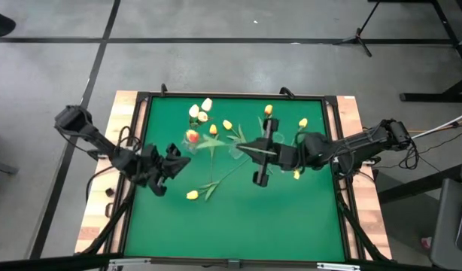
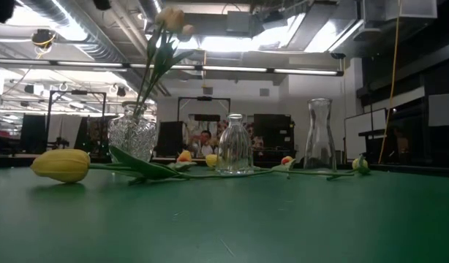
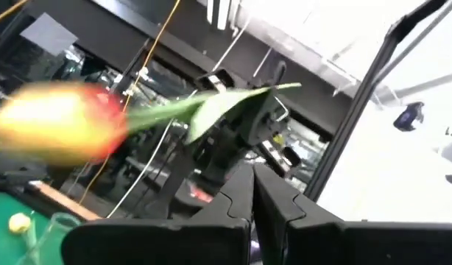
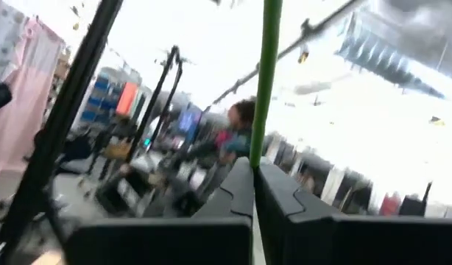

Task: Sort flowers into vase by color
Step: Put the left yellow with orange flower into the center transparent vase

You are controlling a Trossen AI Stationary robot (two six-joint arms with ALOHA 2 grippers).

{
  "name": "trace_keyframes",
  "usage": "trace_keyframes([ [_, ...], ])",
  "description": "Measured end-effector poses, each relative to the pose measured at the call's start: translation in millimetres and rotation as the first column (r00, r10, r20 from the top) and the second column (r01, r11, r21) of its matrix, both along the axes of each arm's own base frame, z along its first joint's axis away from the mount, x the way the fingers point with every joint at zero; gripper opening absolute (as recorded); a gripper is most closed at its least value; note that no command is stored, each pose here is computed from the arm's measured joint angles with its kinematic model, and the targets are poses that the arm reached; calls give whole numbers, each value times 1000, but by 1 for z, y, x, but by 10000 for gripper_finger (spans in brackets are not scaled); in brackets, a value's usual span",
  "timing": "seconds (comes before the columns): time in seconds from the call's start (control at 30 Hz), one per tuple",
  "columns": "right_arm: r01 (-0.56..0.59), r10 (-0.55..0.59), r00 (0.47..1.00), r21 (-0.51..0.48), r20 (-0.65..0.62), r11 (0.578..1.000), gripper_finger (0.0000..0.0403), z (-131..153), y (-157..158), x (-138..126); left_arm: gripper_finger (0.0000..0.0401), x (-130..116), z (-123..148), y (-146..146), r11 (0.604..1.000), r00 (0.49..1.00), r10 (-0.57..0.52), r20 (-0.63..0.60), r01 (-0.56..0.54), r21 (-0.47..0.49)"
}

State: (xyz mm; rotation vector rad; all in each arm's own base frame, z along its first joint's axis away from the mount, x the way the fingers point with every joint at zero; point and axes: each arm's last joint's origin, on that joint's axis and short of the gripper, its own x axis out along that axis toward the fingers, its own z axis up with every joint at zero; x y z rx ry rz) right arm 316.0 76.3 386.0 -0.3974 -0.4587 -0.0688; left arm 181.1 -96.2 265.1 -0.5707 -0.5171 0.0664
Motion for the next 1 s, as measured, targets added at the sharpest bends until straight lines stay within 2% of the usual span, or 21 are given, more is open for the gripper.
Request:
trace_keyframes([
  [0.17, 54, -38, 991, -121, 128, 991, 0, 10, 0, -6, 0, 15, 9, 13, 999, 995, 13, 98, -9, -33],
  [0.37, 91, -41, 981, -260, 191, 961, 0, 13, 1, -8, 0, 34, 28, 22, 998, 974, -24, 225, 35, -42],
  [0.63, 104, -21, 971, -343, 237, 934, 0, 15, 2, -10, 0, 68, 51, 17, 989, 938, -146, 314, 147, 21],
  [0.9, 111, 3, 961, -395, 277, 912, 0, 17, 3, -11, 0, 107, 50, 19, 979, 931, -182, 316, 203, -35],
  [1.0, 112, 2, 961, -398, 277, 910, 0, 17, 3, -11, 11, 123, 48, 22, 966, 916, -236, 325, 256, -22],
])
